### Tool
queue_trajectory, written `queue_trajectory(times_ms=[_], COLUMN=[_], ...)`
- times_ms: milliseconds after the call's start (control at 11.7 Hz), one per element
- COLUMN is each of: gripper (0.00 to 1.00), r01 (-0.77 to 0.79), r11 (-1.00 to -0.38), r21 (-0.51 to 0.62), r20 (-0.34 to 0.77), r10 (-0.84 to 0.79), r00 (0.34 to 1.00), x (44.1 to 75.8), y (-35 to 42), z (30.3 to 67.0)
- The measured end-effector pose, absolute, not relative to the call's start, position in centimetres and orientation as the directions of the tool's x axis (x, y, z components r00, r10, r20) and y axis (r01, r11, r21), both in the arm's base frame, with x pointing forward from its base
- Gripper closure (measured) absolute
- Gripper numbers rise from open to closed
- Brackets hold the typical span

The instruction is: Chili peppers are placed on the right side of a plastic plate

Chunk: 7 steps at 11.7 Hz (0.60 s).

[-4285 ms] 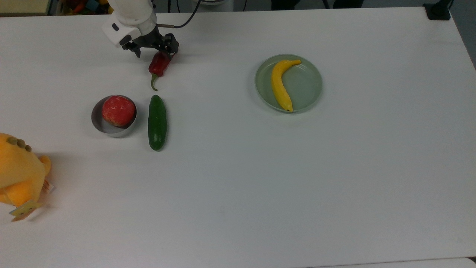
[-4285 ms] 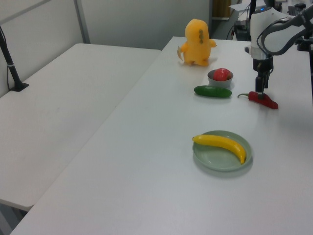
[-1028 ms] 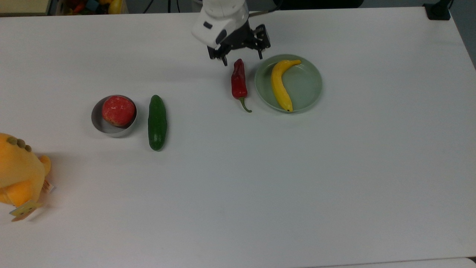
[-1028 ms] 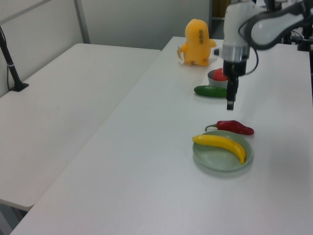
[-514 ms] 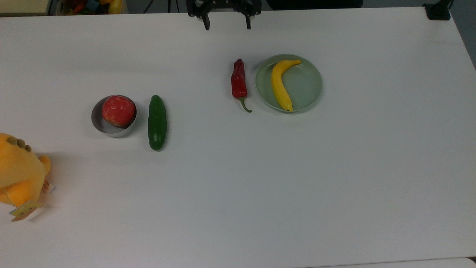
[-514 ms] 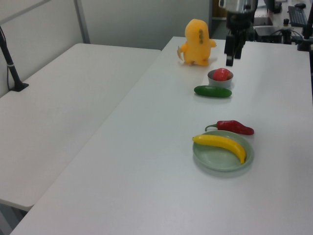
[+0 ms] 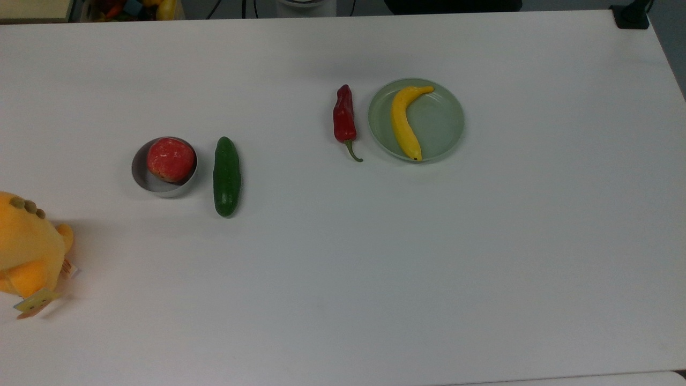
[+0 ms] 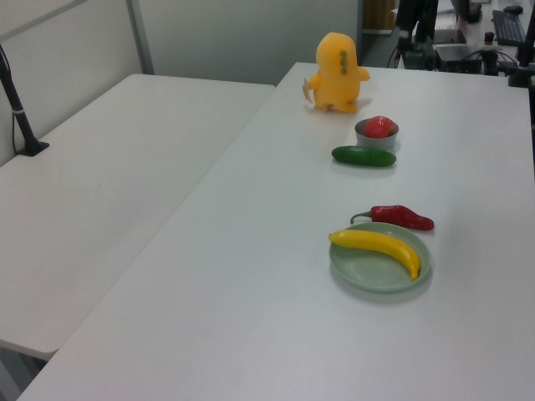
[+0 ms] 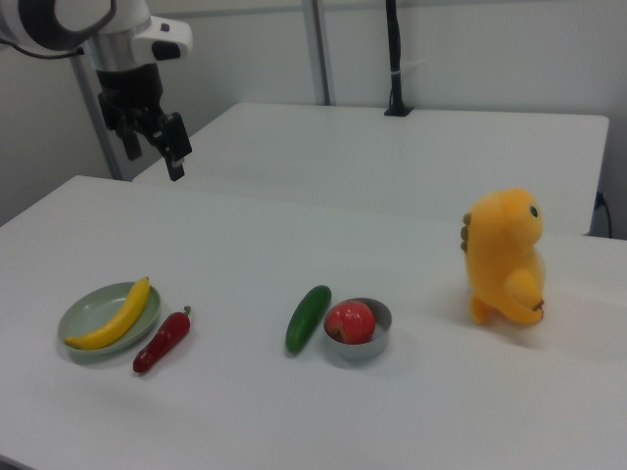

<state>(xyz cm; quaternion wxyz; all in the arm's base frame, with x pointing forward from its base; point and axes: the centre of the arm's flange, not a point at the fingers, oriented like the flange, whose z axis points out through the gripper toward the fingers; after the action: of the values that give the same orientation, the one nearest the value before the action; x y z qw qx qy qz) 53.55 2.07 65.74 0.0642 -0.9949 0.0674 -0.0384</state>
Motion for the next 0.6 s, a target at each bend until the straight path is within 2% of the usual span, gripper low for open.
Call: queue_trajectory(times_ms=[171,600], gripper=[0.00,0.00], r01=[-0.132,0.044], r11=[-0.985,-0.998], r21=[-0.113,-0.053], r20=[0.083,0.120], r10=[-0.142,0.038], r00=[0.986,0.992], x=[53.3,55.6], y=[1.3,3.6], z=[66.1,62.9])
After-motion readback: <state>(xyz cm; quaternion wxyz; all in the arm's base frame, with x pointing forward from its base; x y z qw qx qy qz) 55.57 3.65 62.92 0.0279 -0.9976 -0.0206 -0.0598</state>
